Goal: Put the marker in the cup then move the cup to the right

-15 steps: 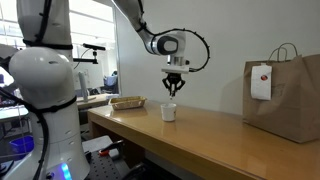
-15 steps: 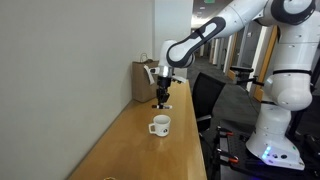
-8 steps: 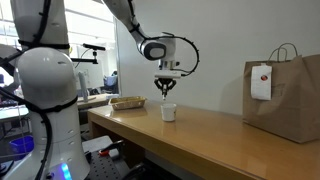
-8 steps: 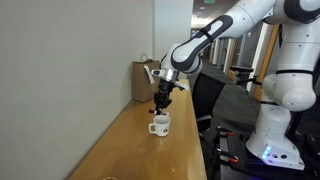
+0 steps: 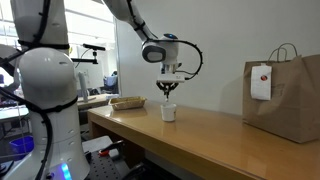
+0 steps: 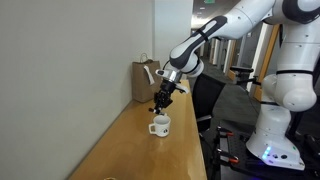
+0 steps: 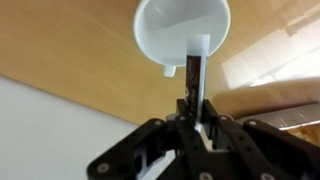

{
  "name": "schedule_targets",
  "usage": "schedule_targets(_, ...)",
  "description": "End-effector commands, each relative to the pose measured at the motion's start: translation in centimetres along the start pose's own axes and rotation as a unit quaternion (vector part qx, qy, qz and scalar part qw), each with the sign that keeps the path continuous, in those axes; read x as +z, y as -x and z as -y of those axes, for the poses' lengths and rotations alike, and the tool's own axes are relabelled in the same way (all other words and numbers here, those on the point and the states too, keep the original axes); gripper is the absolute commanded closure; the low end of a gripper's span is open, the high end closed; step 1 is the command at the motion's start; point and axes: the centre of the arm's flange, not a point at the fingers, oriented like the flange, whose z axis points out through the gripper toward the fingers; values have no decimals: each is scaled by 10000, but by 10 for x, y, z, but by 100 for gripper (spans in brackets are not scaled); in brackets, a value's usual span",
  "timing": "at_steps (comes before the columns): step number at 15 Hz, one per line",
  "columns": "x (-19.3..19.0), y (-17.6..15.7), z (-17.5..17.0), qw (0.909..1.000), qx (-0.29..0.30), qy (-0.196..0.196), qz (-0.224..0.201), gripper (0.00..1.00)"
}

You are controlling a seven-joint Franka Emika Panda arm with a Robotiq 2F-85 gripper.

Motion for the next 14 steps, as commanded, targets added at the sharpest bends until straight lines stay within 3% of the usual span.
schedule_targets(1, 2, 18, -1, 9995, -103, 169, -266, 95)
schedule_targets(13, 30, 52, -12, 9967, -221, 122, -775, 95)
schedule_targets(14, 31, 54, -12, 9966, -251, 99, -782, 90)
